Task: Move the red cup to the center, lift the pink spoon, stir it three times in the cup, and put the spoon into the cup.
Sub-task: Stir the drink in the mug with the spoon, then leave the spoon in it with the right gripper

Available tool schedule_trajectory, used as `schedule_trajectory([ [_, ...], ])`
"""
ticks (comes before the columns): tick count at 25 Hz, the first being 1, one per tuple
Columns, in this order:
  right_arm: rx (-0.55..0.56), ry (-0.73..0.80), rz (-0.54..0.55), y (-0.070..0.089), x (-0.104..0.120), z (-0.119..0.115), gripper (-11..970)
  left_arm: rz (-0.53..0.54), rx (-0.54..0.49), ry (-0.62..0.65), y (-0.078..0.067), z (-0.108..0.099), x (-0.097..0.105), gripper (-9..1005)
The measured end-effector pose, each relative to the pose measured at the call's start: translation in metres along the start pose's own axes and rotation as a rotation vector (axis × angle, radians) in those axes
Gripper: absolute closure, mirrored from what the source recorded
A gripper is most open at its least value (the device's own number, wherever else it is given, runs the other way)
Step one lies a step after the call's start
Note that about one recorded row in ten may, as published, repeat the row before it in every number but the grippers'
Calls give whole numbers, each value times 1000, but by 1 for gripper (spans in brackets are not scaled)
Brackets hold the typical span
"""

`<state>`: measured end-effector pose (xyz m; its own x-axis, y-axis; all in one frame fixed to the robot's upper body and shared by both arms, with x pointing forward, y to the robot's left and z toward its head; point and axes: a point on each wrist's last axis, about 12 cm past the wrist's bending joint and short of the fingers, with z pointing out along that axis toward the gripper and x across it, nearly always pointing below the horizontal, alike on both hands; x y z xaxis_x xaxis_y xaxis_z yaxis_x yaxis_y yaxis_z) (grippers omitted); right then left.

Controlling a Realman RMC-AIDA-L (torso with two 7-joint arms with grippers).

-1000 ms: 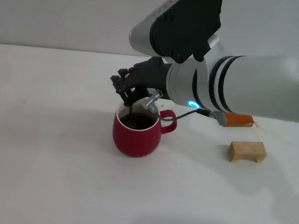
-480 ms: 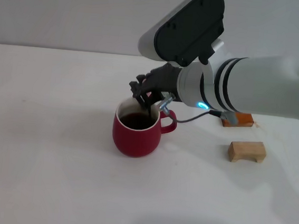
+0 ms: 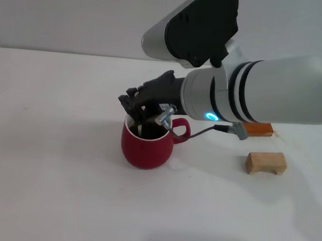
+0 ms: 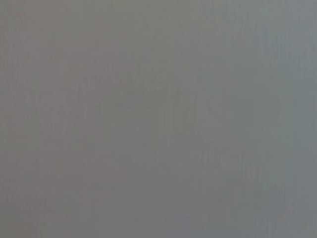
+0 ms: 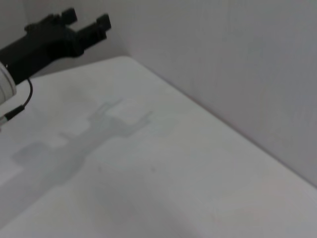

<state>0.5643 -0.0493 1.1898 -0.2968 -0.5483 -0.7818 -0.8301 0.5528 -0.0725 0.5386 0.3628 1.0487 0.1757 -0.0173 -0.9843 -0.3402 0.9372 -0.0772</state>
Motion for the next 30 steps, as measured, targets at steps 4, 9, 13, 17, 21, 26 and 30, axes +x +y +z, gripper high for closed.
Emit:
schedule_trajectory([
  [4,20,-26,-12,-4,2,5,806,-1,0,0,0,0,0,167],
  [9,59,-26,-14,-16,8,14,801,-3,1,-1,-1,0,0,167],
  [13,87,21,-24,-22,13,16,797,-1,1,3,-1,0,0,167],
  [17,76,36,-25,-19,13,14,793,-2,3,2,-2,1,0,167],
  [21,66,37,-34,-15,13,13,789,-2,6,1,-2,3,0,167],
  [26,61,36,-44,-12,13,14,784,-2,6,2,-3,3,-1,167],
  [30,59,30,-43,-11,11,14,780,-3,5,0,-3,3,-1,167],
])
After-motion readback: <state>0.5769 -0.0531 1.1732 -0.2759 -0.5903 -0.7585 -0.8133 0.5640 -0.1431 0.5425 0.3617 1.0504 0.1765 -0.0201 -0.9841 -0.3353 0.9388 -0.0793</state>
